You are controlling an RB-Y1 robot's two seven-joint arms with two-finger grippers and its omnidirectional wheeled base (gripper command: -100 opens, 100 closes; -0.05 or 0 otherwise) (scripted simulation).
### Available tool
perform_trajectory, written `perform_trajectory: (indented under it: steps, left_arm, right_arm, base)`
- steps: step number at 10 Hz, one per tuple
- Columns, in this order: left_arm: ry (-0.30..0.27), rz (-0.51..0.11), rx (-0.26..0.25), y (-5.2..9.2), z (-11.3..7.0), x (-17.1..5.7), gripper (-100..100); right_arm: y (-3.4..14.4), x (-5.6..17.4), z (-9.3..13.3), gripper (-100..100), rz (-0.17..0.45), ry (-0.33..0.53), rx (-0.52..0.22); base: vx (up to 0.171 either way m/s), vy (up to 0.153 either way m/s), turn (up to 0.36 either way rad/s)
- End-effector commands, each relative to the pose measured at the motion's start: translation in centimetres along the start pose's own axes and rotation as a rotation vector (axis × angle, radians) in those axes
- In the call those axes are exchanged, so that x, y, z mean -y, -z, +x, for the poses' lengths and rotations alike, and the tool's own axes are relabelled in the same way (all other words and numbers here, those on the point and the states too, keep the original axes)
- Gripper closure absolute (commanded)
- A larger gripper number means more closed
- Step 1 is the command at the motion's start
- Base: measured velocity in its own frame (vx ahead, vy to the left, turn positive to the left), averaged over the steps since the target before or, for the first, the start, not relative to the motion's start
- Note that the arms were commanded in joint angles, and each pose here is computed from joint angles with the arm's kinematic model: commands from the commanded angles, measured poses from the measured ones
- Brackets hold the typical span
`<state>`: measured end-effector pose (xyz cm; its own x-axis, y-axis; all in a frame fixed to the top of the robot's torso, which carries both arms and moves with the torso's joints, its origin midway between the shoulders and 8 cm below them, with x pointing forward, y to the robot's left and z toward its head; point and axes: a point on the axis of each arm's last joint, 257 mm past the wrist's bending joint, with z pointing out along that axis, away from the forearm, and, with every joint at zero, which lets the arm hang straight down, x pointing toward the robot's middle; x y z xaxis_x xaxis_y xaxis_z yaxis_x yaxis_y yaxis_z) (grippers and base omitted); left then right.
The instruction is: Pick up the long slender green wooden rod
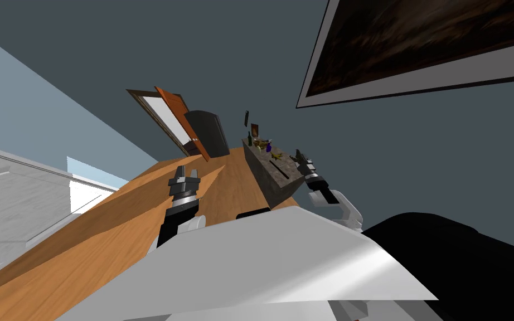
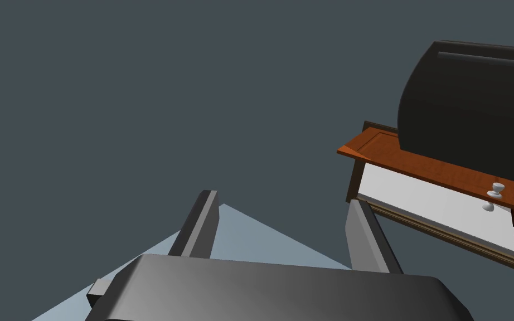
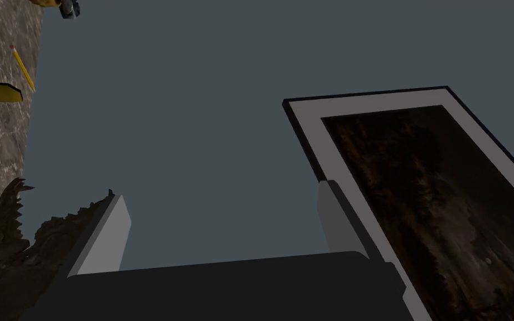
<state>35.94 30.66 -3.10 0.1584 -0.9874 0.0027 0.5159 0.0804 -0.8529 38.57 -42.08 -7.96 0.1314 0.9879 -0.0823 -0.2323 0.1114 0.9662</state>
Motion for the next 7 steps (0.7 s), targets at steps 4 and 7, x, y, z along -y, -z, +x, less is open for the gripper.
perform_trajectory:
  steps: [4, 7]
  left_arm:
    - [0.000, 0.000, 0.000, 0.0, 0.0, 0.0, 0]
    - [0.000, 0.000, 0.000, 0.0, 0.0, 0.0, 0]
  right_arm:
    - [0.0, 1.7, -3.5, -100, 0.094, -0.018, 0.074]
    - [0.4, 2.6, -7.6, -100, 0.165, -0.056, 0.154]
  base:
    - [0.054, 0.088, -0.032]
    - [0.064, 0.085, -0.044]
